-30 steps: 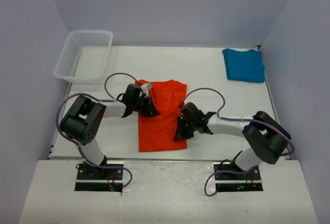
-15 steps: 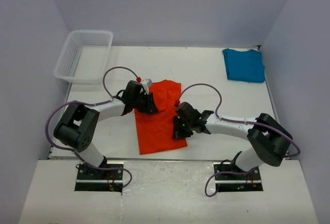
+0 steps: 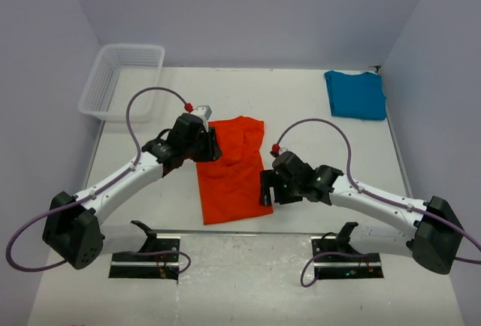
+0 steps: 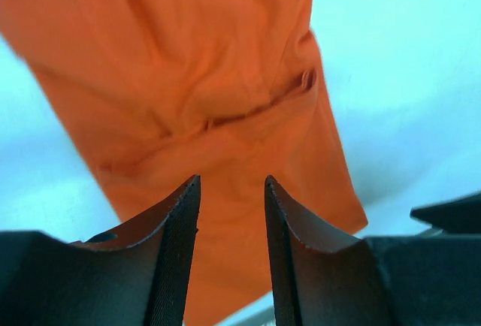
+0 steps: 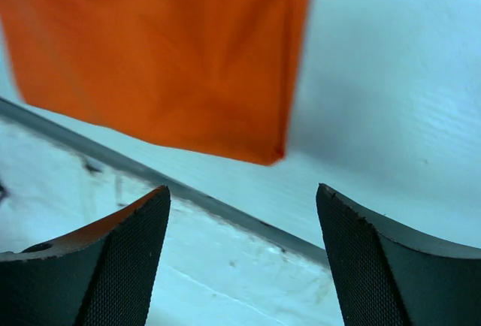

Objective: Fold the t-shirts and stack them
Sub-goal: Grab one side of the 2/3 rectangular tshirt with both arms

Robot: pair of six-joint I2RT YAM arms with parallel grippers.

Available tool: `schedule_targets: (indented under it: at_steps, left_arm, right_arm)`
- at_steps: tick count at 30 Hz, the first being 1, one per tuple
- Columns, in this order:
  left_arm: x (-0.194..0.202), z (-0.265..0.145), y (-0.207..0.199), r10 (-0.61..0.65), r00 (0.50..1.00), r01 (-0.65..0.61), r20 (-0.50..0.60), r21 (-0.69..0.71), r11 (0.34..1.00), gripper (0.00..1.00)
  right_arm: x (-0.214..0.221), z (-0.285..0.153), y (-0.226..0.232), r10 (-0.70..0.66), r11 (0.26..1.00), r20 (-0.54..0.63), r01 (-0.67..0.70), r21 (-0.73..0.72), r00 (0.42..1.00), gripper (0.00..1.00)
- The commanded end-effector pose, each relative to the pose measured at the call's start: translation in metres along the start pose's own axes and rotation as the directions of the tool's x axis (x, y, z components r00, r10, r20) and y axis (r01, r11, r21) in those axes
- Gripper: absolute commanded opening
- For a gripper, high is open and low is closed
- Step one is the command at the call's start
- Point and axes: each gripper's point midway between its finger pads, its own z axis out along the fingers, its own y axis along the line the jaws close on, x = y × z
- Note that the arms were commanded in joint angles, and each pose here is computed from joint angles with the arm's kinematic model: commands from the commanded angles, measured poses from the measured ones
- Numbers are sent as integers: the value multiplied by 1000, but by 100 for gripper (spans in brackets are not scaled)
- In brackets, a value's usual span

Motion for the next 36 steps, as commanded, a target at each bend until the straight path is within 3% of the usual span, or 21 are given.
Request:
schedule_targets:
  at_steps: [1, 5, 13, 20, 28, 36]
  left_arm:
    - [55, -23, 25, -116, 987, 100, -113, -142, 985, 41]
    - [91, -36, 21, -188, 970, 169, -152, -127, 977, 43]
    - [115, -50, 20, -190, 965, 164, -179, -147, 975, 46]
    - [130, -54, 21, -215, 956, 181, -199, -176, 968, 46]
    - [141, -57, 30, -227, 950, 180, -212, -220, 959, 46]
    - [143, -60, 33, -224, 951, 173, -215, -230, 958, 46]
  right_arm:
    - [30, 11, -28, 56, 997, -43, -53, 61, 998, 80]
    - [41, 26, -41, 99, 994, -57, -96, 55, 993, 85]
    - [40, 48, -47, 145, 989, -75, -143, 29, 987, 86]
    - [37, 57, -40, 271, 962, -82, -273, -14, 959, 79]
    - [64, 69, -61, 405, 914, -82, -402, 49, 911, 72]
    - [97, 82, -75, 444, 893, -106, -430, 132, 890, 68]
